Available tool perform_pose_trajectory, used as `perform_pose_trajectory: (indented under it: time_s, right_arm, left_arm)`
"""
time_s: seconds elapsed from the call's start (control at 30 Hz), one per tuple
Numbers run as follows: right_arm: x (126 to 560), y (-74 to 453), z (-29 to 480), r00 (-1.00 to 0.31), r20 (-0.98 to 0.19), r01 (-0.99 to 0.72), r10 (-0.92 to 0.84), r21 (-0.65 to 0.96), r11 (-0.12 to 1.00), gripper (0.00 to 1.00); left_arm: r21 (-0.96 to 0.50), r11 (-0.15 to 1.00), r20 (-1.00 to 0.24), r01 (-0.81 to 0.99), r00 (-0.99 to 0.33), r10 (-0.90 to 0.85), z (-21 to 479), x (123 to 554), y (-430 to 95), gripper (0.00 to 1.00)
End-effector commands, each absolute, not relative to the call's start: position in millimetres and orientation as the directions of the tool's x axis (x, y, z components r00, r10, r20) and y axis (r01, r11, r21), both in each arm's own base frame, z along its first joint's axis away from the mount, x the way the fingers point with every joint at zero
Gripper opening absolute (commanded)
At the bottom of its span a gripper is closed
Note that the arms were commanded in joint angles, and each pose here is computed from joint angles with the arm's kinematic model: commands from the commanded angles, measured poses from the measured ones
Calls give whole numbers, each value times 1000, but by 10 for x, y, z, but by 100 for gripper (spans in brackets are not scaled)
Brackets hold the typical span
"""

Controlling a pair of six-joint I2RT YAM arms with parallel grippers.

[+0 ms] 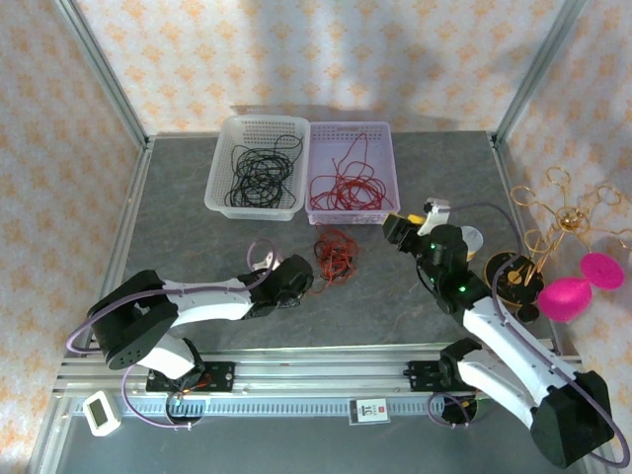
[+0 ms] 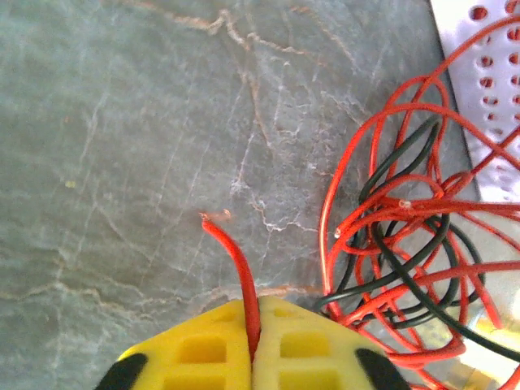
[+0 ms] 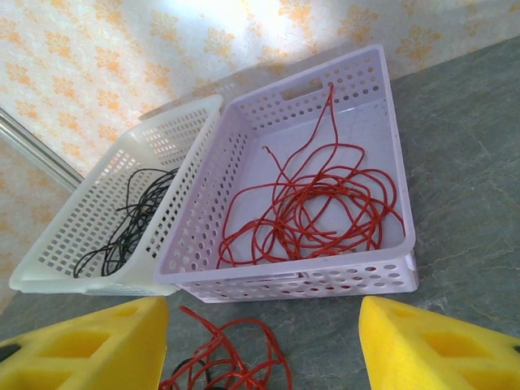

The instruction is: Untangle the cables

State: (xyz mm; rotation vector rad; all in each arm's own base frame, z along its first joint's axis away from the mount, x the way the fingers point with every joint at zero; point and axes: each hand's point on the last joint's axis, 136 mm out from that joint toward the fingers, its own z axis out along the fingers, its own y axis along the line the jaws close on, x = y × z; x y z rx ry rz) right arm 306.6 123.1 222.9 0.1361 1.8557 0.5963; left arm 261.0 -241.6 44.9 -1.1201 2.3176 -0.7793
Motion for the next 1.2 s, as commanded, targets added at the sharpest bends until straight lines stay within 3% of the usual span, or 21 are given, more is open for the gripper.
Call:
perform_pose_trajectory:
  time_s: [0.0,0.13,0.3,0.57,0.67,0.73,0.8,0.97,1.07,1.17]
  right_arm:
    - [2999,1273,2311,-382,-843,-217,379,480,850,63]
    - [2900,1400,2396,-425,-827,-282,368,507,814,64]
    - [2712,1721,2481,-513,-789,-424,338,575,700,66]
    - [2684,2153,2733,-615,-698,-493,368,704,511,72]
    - [2843,2208,2657,-699,-545,-339,463,823,456,75]
    - [2771,2413,2725,-750,-511,-363,420,848,386,73]
    - [2676,2537,2874,-702,-614,-459,360,777,430,72]
    - [2705,2298,2973,-395,-888,-611,236,446,655,70]
    - [2608,2359,2907,-252,-959,-723,130,276,633,74]
    - [2639,2433,2944,-169,-976,-762,138,218,610,77]
  left_arm:
    - [-657,544,-240,-522,-539,-807,577,2692,-2365,0]
    - [-612,685,-446,-396,-542,-712,1081,2770,-2297,0]
    - [-459,871,-679,-173,-564,-470,1863,2784,-2342,0]
    - [-418,904,-808,86,-491,-327,2823,2786,-2473,0]
    - [-424,886,-846,188,-431,-313,3197,2807,-2577,0]
    - [-396,884,-877,247,-387,-285,3406,2818,-2631,0]
    - [-370,886,-900,280,-344,-267,3603,2836,-2653,0]
    - [-306,902,-944,305,-221,-246,4119,2871,-2584,0]
    - [-301,884,-952,359,-165,-257,4505,2835,-2613,0]
    - [-301,858,-954,416,-141,-266,4776,2787,-2672,0]
